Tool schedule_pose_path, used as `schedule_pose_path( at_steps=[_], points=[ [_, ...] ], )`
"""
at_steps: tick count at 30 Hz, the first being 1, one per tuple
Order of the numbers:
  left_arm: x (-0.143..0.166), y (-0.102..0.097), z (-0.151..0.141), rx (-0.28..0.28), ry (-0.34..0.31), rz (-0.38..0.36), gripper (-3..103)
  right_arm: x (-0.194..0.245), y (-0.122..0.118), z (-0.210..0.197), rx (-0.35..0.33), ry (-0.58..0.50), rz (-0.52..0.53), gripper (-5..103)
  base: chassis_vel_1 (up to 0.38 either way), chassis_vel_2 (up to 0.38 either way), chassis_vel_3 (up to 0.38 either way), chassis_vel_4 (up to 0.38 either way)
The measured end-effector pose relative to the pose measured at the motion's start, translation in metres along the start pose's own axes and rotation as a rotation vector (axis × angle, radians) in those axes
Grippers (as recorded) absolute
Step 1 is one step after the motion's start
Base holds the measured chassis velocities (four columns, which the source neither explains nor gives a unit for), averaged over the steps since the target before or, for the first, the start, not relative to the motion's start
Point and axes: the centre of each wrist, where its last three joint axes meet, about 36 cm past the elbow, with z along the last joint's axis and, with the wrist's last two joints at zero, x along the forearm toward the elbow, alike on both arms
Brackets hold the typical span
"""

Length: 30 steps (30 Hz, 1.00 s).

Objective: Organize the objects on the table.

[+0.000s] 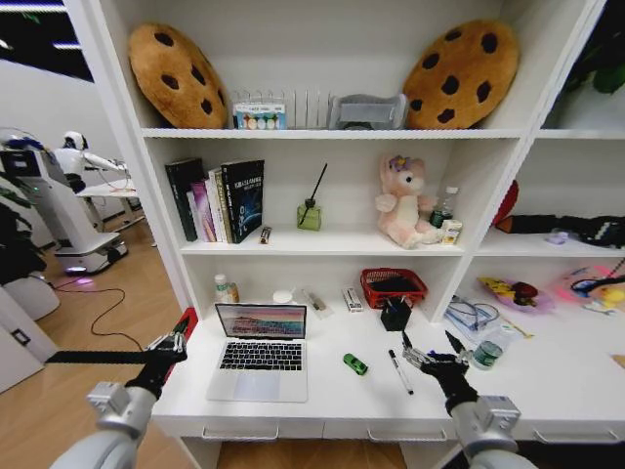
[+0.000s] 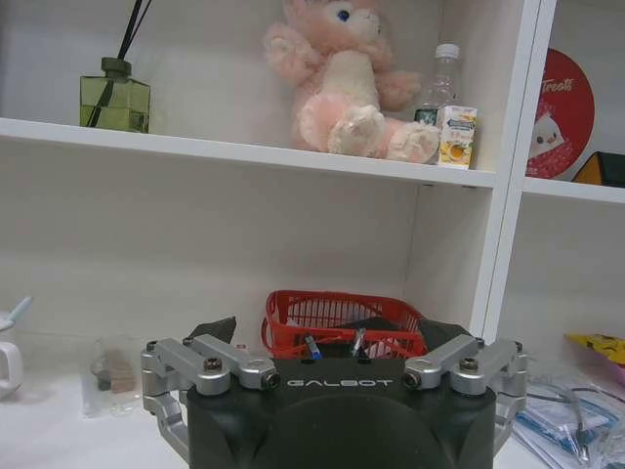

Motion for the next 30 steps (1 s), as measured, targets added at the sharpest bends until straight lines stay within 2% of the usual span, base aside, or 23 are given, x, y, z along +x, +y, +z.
schedule_pose_path(
  at_steps=[1,3,4,5,6,8,10,11,12,14,18,19,21,24,26,30],
  points=[
    [-0.006,-0.002,-0.011,0.014,0.028,0.012,0,-0.003,0.000,0.002,0.003,0.004,-0.004,100,0.000,0.000,0.000,0.000],
    [-0.009,-0.003,-0.015,0.023,0.037,0.021,0,-0.003,0.000,0.003,0.003,0.007,-0.004,100,0.000,0.000,0.000,0.000],
    [-0.020,-0.004,-0.023,0.045,0.058,0.051,0,-0.004,-0.001,0.007,0.004,0.014,0.002,100,0.000,0.000,0.000,0.000],
    [-0.020,-0.004,-0.023,0.045,0.058,0.051,0,-0.004,-0.001,0.007,0.004,0.014,0.002,100,0.000,0.000,0.000,0.000],
    [-0.032,-0.002,-0.030,0.052,0.081,0.074,0,-0.003,-0.001,0.010,0.004,0.022,0.008,100,0.000,0.000,0.000,0.000],
    [-0.044,0.002,-0.035,0.049,0.100,0.093,0,-0.002,-0.001,0.011,0.005,0.027,0.009,100,0.000,0.000,0.000,0.000],
    [-0.080,0.010,-0.045,0.028,0.120,0.125,0,-0.003,-0.002,0.009,0.001,0.022,0.000,100,0.000,0.000,0.000,0.000],
    [-0.080,0.010,-0.045,0.028,0.120,0.125,0,-0.003,-0.002,0.009,0.001,0.022,0.000,100,0.000,0.000,0.000,0.000],
    [-0.097,0.011,-0.049,0.022,0.123,0.135,0,-0.006,-0.003,0.007,-0.005,0.009,-0.006,100,0.000,0.000,0.000,0.000],
    [-0.121,0.009,-0.053,0.022,0.136,0.146,0,-0.012,-0.005,0.003,-0.015,-0.012,-0.016,100,0.000,0.000,0.000,0.000],
    [-0.145,0.002,-0.052,0.030,0.175,0.172,0,-0.019,-0.007,0.001,-0.024,-0.019,-0.027,100,0.000,0.000,0.000,0.000],
    [-0.145,0.002,-0.052,0.030,0.175,0.172,0,-0.019,-0.007,0.001,-0.024,-0.019,-0.027,100,0.000,0.000,0.000,0.000],
    [-0.157,-0.006,-0.056,0.047,0.260,0.199,0,-0.023,-0.008,0.003,-0.022,-0.009,-0.033,100,0.000,0.000,0.000,0.000],
    [-0.159,-0.008,-0.058,0.054,0.297,0.216,0,-0.023,-0.008,0.005,-0.022,-0.004,-0.034,100,0.000,0.000,0.000,0.000],
    [-0.163,-0.013,-0.069,0.057,0.381,0.241,0,-0.024,-0.009,0.011,-0.020,0.006,-0.025,100,0.000,0.000,0.000,0.000],
    [-0.168,-0.025,-0.080,0.061,0.417,0.257,0,-0.024,-0.009,0.020,-0.010,0.015,-0.014,100,0.000,0.000,0.000,0.000]
  ],
)
